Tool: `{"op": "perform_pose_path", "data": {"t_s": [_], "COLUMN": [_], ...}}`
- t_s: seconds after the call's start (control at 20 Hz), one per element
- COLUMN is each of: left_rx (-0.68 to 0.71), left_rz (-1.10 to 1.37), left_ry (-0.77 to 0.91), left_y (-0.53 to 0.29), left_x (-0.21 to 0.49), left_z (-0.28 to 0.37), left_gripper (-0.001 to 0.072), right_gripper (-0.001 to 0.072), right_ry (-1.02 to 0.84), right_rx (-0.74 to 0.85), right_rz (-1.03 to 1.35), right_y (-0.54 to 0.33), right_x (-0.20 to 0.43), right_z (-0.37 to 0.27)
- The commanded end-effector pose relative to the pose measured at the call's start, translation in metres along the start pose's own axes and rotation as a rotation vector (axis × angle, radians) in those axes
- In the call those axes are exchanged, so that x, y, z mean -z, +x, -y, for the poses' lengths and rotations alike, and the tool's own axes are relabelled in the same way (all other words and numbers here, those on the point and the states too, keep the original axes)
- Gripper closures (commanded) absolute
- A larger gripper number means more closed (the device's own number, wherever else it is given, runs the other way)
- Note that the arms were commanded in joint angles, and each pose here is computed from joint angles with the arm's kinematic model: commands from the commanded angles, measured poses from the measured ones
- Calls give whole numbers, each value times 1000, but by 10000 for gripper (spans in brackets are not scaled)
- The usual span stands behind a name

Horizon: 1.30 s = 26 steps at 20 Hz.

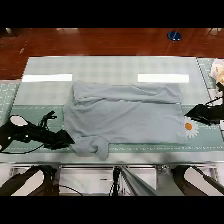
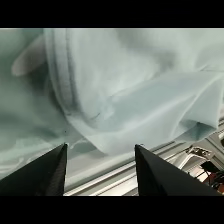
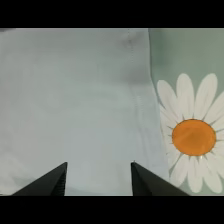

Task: Fold the shirts.

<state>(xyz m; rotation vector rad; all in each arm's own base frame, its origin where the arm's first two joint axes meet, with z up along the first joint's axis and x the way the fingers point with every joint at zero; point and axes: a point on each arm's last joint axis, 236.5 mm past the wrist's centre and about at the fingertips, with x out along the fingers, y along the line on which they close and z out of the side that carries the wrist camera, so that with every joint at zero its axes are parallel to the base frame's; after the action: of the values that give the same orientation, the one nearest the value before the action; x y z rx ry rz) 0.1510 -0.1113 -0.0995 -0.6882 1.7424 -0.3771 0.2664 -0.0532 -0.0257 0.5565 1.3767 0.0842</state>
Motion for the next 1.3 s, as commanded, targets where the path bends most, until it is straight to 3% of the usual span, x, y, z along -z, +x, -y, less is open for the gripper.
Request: {"op": "perform_pose_path", "data": {"t_s": [0.0,0.05,0.1,0.15,0.2,0.35,0.45,0.7,1.25], "left_rx": [-51,-72,-98,-111,-116,-111,-108,-104,-100], "left_rz": [-3,22,46,44,33,20,8,-5,-4], "left_ry": [46,45,34,45,65,80,98,105,120], "left_y": [24,32,38,42,45,43,43,43,43], "left_x": [-9,-17,-24,-25,-23,-19,-17,-14,-14], "left_z": [-2,-3,-5,-6,-6,-6,-5,-4,-3], "left_gripper": [192,198,320,574,677,681,682,682,682], "right_gripper": [229,229,229,229,230,228,180,180,195], "right_ry": [3,7,10,8,4,11,100,316,346], "right_rx": [-1,-3,-6,-10,-3,98,119,-81,-84], "right_rz": [-8,-12,-21,-30,-35,-15,-16,-31,-229], "right_y": [-1,-1,-2,-3,-5,-19,-27,-9,37], "right_x": [3,4,6,9,12,17,24,39,80], "right_z": [-1,-2,-3,-4,-4,14,33,48,64]}}
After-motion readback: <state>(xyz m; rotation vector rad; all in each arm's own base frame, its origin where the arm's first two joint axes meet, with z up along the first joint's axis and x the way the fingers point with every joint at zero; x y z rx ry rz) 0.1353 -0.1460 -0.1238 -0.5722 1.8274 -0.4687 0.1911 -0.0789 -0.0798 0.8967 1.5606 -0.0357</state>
